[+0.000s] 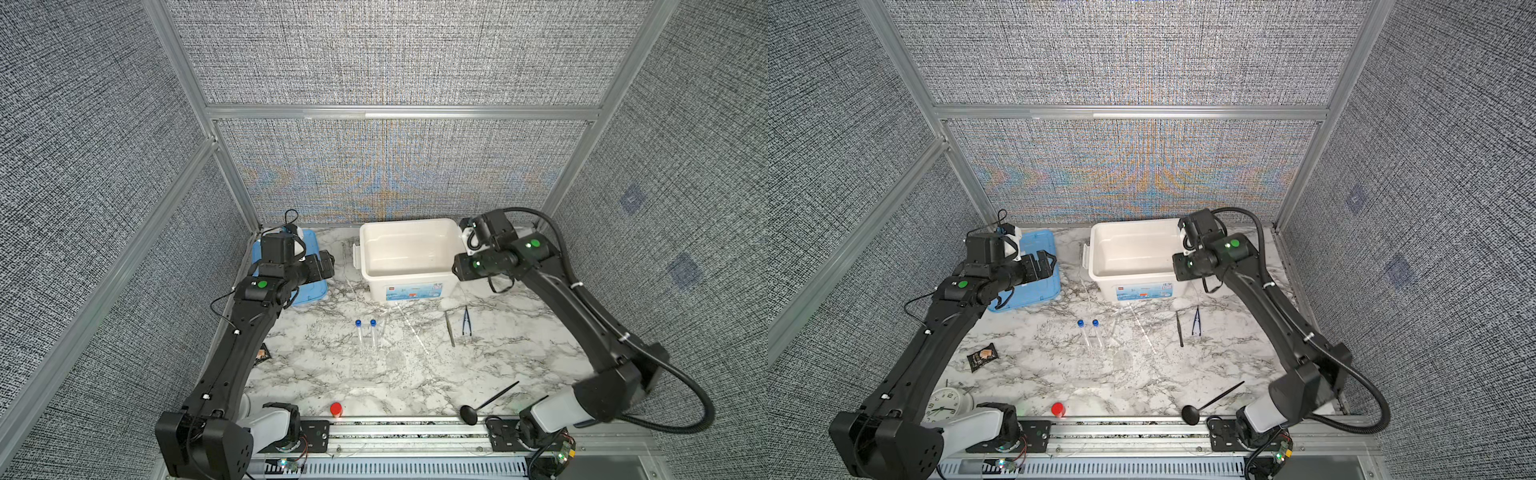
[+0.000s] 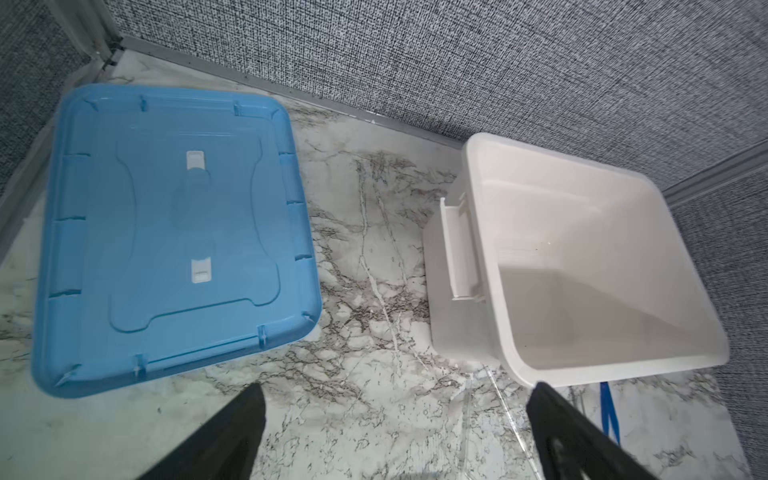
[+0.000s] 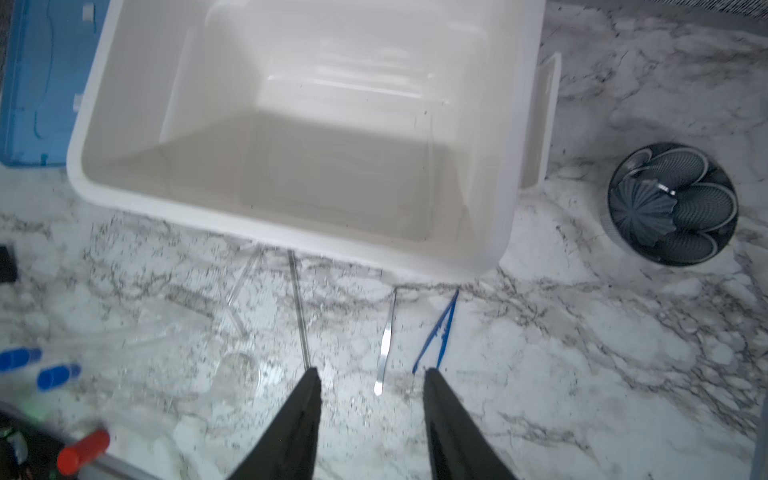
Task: Organize the chemistry lab equipment
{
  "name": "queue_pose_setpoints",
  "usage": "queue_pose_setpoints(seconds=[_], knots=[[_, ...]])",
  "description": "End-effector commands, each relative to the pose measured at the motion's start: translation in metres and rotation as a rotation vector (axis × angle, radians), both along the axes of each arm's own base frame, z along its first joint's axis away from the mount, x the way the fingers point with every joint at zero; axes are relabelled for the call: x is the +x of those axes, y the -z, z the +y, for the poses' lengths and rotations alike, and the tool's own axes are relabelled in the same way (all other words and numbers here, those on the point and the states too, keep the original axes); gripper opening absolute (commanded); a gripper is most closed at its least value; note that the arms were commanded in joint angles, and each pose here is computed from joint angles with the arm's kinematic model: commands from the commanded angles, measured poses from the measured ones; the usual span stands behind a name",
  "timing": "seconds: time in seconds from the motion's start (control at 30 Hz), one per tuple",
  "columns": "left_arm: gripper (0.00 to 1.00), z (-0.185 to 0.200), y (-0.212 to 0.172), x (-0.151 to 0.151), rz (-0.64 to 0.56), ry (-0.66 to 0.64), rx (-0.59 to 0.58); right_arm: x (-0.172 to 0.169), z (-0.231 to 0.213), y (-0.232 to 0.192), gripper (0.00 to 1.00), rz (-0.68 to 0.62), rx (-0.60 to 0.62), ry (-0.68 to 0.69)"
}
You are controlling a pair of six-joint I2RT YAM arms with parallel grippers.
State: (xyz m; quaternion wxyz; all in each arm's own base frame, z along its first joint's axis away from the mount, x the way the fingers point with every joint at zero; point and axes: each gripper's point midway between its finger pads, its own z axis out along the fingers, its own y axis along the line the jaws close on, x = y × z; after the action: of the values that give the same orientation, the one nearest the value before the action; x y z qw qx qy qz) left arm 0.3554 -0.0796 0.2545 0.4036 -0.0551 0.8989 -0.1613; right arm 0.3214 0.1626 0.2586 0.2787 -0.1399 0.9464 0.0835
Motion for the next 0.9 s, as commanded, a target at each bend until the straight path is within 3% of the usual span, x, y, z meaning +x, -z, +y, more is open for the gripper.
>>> queue_pose_setpoints(seconds=[0.0,0.13,0.3,0.67,0.87], knots=[[0.99,0.017,0.007,-0.001,-0.002,-0.074,0.065,-0.029,-0.008,0.013,0.44,-0.022,-0.044,0.0],[0.99,0.023,0.008,0.001,-0.028,-0.112,0.069,-0.049,-0.006,0.049,0.44,-0.047,-0.036,0.005],[0.99,0.025,0.002,0.001,-0.048,-0.134,0.055,-0.05,0.001,0.104,0.45,-0.049,0.028,0.053],[0.99,0.022,0.009,-0.003,-0.028,-0.146,0.006,-0.036,0.013,0.184,0.45,0.014,0.0,0.062],[0.99,0.026,0.013,-0.016,-0.033,-0.144,0.029,-0.025,0.012,0.209,0.45,0.034,-0.04,0.096]])
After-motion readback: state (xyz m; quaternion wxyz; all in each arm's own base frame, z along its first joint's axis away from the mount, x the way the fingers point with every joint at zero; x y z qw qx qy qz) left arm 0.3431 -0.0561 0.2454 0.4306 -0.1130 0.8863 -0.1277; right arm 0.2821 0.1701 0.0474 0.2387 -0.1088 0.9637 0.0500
